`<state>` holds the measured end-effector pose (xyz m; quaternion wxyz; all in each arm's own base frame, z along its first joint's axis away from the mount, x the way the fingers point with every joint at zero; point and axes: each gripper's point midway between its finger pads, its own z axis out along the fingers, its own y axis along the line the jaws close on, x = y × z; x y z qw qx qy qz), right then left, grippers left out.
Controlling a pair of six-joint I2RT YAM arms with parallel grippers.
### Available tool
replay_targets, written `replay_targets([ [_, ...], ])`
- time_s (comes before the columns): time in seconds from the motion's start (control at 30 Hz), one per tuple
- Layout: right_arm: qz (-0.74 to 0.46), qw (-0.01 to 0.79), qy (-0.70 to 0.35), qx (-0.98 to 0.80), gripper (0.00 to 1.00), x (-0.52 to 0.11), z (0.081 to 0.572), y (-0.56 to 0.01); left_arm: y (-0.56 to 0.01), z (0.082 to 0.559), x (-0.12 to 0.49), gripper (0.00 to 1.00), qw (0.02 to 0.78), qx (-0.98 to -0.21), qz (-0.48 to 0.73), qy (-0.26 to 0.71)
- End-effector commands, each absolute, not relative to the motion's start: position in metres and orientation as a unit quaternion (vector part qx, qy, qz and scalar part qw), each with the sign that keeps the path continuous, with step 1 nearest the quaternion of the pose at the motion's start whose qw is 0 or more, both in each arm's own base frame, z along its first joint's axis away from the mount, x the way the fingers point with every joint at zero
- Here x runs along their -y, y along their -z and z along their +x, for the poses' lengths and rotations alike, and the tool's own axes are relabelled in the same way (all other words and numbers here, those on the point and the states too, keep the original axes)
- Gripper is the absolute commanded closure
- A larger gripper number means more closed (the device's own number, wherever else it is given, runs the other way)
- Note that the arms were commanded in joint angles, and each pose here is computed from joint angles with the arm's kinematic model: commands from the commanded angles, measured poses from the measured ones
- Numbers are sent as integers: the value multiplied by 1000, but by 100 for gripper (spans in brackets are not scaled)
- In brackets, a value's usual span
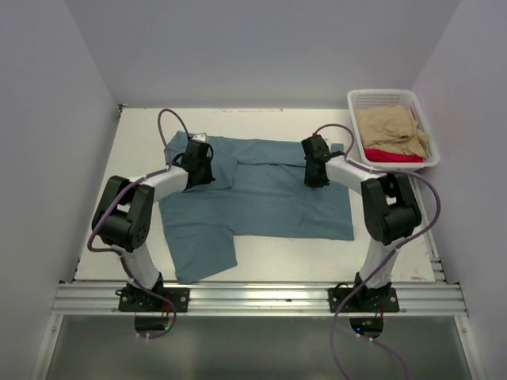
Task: Fold and stack the t-shirts
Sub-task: Fold the tshirt
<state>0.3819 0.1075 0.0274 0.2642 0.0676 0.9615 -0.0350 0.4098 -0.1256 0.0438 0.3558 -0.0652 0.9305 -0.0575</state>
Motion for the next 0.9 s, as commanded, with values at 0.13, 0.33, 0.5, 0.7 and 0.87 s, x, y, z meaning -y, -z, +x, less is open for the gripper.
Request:
replay_targets([
  [0.13,73,267,58,-959,100,-110,419,-22,-31,447,115,100,372,-922,-90,57],
  [0.33,74,238,57,-967,100,-109,431,6,-6,450,92,100,351,-926,-129,50],
  [0.5,79,230,50,-969,100,-107,455,12,3,471,84,100,345,-926,-145,56],
  [0.7,92,248,35,-964,100,-100,494,6,1,511,89,100,373,-913,-139,93],
  [0.87,89,297,17,-950,100,-102,537,-32,-37,537,103,100,417,-890,-117,140],
])
